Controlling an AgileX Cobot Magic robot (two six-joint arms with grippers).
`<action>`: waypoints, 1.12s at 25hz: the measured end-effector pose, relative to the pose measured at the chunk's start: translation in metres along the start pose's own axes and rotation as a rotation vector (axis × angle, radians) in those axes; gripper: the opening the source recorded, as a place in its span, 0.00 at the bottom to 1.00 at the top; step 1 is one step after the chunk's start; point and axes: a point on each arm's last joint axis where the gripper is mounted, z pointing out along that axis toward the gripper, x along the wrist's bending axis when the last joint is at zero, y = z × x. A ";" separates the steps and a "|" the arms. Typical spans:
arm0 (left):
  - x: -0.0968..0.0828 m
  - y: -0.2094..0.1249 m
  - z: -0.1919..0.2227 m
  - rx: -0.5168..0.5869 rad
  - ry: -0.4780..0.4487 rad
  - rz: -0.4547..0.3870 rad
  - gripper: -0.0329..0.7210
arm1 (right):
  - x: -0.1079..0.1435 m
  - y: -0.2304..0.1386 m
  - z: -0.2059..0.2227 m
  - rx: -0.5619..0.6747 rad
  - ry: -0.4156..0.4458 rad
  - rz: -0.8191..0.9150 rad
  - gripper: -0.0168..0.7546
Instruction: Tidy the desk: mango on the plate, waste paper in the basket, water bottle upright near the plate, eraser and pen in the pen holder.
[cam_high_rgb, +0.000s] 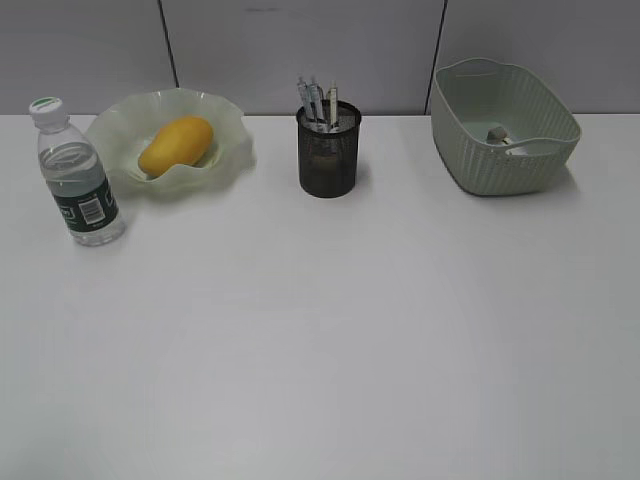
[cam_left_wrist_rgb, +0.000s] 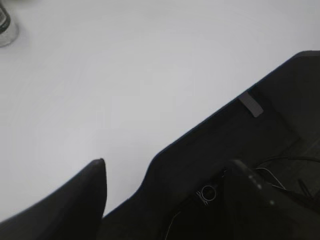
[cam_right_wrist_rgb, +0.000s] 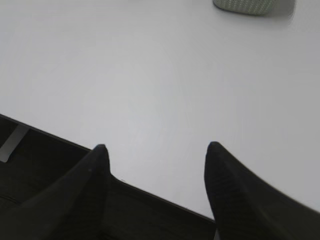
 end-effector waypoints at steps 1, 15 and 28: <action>0.001 0.000 0.000 -0.002 0.011 -0.009 0.78 | 0.000 0.000 0.000 0.000 -0.003 0.002 0.64; 0.003 -0.018 -0.027 -0.237 0.315 -0.234 0.78 | 0.002 -0.010 -0.017 -0.142 -0.312 0.183 0.64; -0.005 -0.029 -0.035 -0.347 0.478 -0.320 0.78 | 0.002 -0.010 -0.017 -0.144 -0.326 0.191 0.62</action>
